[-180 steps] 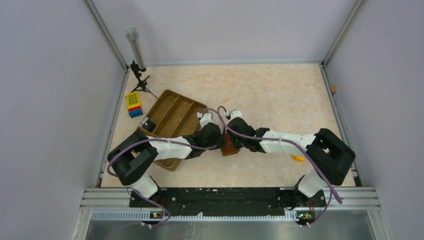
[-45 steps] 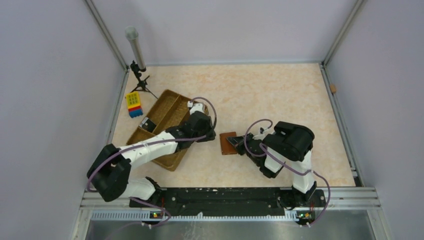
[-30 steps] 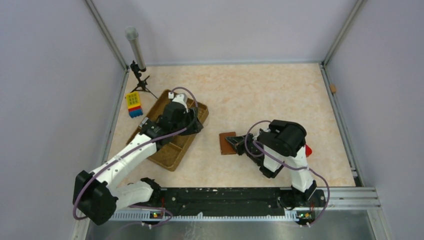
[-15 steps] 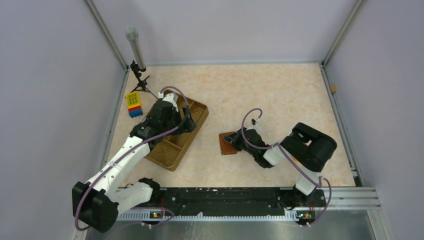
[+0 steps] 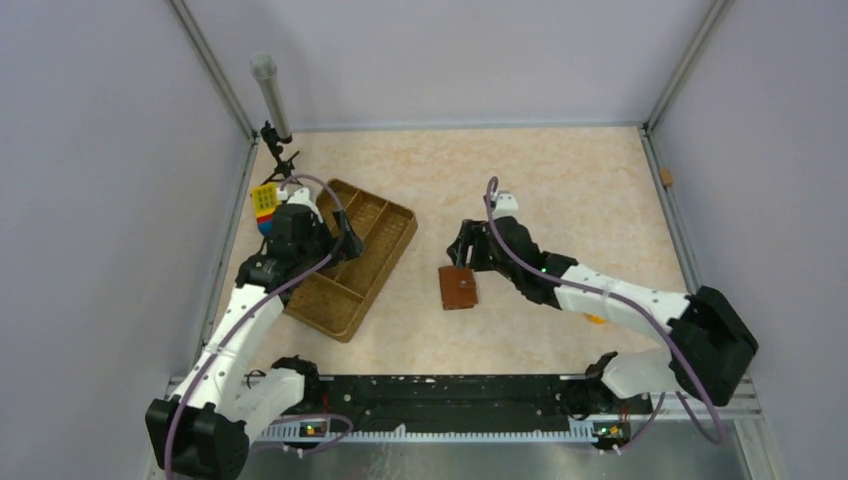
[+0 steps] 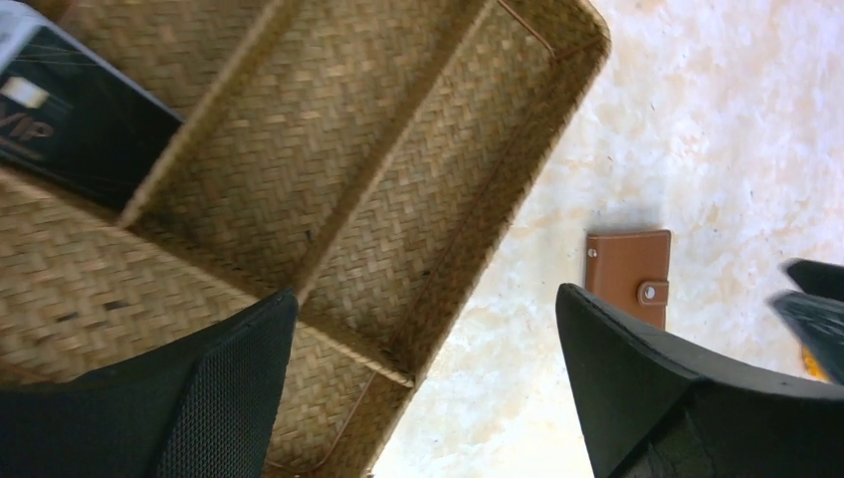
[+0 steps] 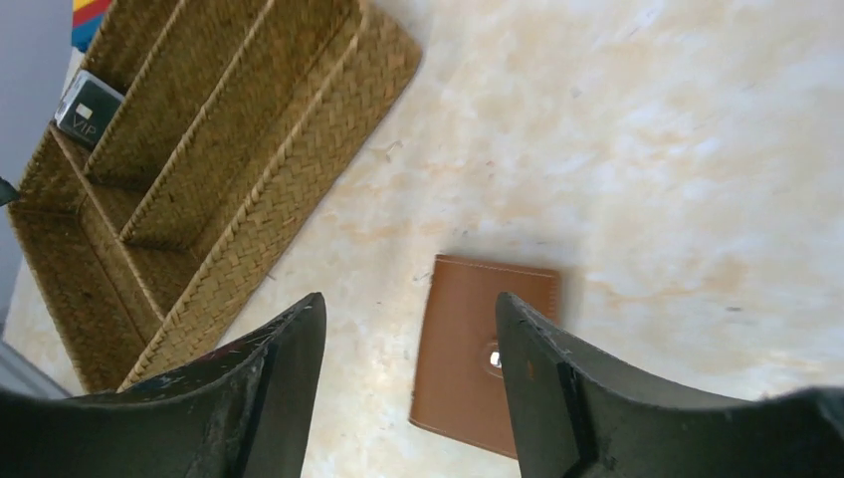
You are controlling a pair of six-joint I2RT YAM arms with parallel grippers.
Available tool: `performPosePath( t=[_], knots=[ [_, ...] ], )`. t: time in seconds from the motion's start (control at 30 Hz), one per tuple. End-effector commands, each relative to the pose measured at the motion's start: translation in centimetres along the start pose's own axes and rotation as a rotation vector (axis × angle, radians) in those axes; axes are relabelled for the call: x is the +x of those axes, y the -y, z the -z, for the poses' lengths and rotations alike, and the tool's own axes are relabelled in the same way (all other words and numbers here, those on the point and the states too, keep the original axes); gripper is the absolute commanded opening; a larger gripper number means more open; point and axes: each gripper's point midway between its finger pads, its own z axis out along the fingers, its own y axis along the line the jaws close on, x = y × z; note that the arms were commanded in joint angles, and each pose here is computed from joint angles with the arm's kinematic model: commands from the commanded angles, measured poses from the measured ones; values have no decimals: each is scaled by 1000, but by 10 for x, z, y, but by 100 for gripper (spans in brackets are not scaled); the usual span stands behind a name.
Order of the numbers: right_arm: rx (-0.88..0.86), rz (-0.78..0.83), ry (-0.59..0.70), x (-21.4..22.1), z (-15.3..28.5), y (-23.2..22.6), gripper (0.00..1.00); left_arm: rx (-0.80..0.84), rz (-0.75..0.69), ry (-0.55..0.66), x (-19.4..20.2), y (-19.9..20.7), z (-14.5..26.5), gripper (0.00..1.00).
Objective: Put the credit cards into the card holder
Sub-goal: Reset both arms
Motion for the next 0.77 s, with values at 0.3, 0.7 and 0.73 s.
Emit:
performPosePath(
  t=[0.3, 0.7, 0.73],
  knots=[
    [486, 170, 317, -85, 152, 114, 69, -102, -161, 297, -58, -26, 75, 99],
    [516, 199, 463, -86, 182, 138, 70, -75, -182, 381, -53, -30, 76, 99],
    [516, 201, 458, -84, 180, 139, 70, -80, -180, 384, -54, -30, 77, 99]
  ],
)
